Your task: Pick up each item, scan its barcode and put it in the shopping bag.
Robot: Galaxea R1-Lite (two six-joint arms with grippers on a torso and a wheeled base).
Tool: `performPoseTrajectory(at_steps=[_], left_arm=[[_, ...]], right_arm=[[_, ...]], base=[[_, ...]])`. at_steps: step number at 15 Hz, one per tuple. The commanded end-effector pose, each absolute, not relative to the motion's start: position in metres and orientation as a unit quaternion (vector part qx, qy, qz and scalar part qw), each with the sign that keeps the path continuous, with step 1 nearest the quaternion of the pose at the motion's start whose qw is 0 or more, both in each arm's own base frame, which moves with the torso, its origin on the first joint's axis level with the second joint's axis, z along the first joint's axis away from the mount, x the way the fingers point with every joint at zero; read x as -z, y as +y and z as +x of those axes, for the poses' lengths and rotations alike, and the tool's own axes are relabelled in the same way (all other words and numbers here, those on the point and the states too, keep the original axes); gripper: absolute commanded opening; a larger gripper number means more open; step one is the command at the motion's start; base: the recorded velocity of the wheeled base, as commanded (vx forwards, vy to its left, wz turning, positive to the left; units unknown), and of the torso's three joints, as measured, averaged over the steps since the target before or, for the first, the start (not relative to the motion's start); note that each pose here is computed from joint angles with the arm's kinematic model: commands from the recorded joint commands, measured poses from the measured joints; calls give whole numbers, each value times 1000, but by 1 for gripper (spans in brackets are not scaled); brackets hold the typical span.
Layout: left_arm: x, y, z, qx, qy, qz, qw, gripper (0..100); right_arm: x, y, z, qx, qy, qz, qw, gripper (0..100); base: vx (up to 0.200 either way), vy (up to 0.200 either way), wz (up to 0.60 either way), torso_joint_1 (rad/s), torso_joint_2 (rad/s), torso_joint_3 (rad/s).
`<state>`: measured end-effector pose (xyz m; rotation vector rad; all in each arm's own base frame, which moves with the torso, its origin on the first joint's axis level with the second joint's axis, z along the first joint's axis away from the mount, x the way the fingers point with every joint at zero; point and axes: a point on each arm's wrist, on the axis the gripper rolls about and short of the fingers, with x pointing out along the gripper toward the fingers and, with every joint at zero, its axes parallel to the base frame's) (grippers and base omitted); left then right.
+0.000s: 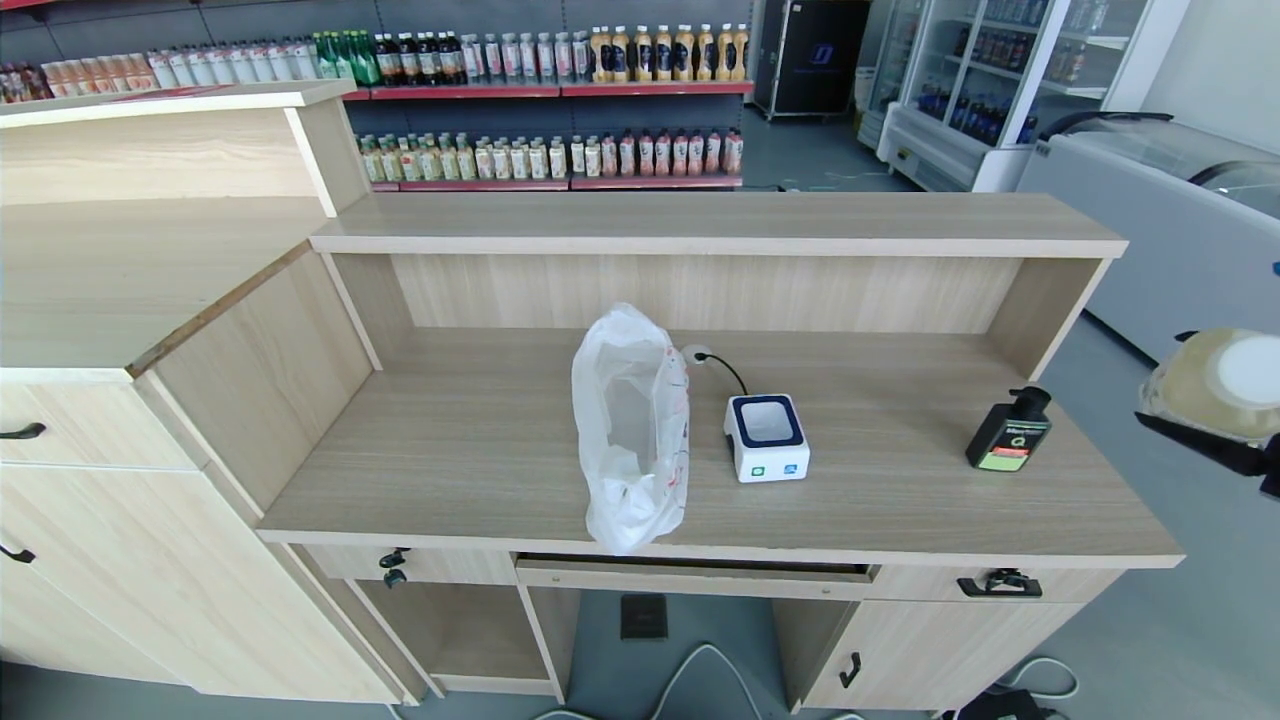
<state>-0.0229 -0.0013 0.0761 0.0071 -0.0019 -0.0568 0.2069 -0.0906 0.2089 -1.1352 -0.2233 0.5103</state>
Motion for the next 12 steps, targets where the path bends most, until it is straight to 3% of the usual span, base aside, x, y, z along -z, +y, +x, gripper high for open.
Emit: performPoseTrajectory(at_steps=[1,5,12], left_arm=[[-76,-1,-23,28,-1,3,1000,100],[-76,-1,-23,28,-1,3,1000,100],[-76,-1,-23,28,-1,4,1000,100]], right_arm=[[-212,-100,203,-226,-116,-568,783,0],[-220,-97,201,-238,-144,-597,752,0],[-236,-103,208,-213,-159,-623,736,0]], base=[[0,0,0,0,0,0],[0,0,0,0,0,0],[0,0,600,2,4,-1]])
